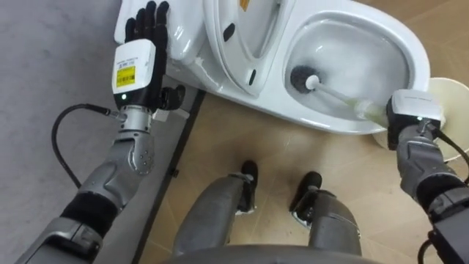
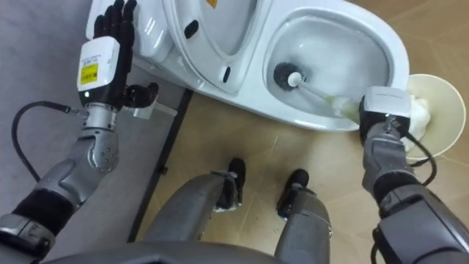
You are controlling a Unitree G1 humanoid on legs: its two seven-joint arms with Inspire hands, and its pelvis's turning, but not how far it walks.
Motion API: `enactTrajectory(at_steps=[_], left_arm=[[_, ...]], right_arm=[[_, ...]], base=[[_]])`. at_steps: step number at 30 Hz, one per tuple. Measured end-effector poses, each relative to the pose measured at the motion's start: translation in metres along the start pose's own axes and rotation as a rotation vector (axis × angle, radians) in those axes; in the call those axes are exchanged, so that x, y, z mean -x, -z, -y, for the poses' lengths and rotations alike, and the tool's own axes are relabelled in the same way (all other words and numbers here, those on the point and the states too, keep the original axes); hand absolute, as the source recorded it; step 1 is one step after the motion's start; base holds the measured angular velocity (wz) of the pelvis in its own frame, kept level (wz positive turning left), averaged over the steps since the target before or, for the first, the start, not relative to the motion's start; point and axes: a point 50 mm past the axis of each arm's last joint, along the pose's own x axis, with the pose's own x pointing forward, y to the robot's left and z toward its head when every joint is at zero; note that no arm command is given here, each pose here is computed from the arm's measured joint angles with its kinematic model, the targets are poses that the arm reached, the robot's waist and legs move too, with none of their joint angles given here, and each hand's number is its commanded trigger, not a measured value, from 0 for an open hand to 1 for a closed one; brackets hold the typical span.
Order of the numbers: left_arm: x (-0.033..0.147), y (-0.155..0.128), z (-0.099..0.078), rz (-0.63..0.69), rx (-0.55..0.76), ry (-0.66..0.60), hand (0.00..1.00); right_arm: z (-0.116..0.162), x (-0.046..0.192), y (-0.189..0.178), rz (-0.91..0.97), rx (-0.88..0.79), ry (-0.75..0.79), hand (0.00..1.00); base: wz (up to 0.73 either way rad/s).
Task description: Brush toilet
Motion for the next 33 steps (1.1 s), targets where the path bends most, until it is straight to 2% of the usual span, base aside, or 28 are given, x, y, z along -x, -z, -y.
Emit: enactTrajectory(at_steps=[3,9,12,20,23,29,33], left_arm=[[-0.002,0.007,-0.006,0.003,-0.033,-0.005,0.00],[-0.013,0.004,-0.013,0.019,-0.050,-0.024,0.00],[-0.012,0.004,-0.011,0.017,-0.047,-0.008,0.00],[-0.001,0.000,0.005,-0.020,-0.005,0.021,0.00],[0.006,0.000,0.008,-0.021,0.000,0.023,0.00],[0.009,0.001,0.008,-0.023,0.015,0.004,0.00],[0.010,0.001,0.007,-0.035,0.026,-0.003,0.00]], right_arm=[[0.010,-0.005,0.005,0.002,-0.023,0.012,1.00],[0.023,-0.009,0.011,0.028,0.059,0.046,1.00],[0.015,-0.005,-0.002,0.090,0.117,0.040,1.00],[-0.010,0.008,-0.023,0.070,0.097,0.002,1.00],[-0.014,0.011,-0.036,0.082,0.061,-0.012,1.00],[-0.017,0.012,-0.034,0.052,-0.021,-0.043,1.00],[-0.025,0.012,-0.022,-0.026,-0.197,-0.096,1.00]], base=[[0.08],[0.08],[0.04],[0.01],[-0.15],[-0.07],[-0.02]])
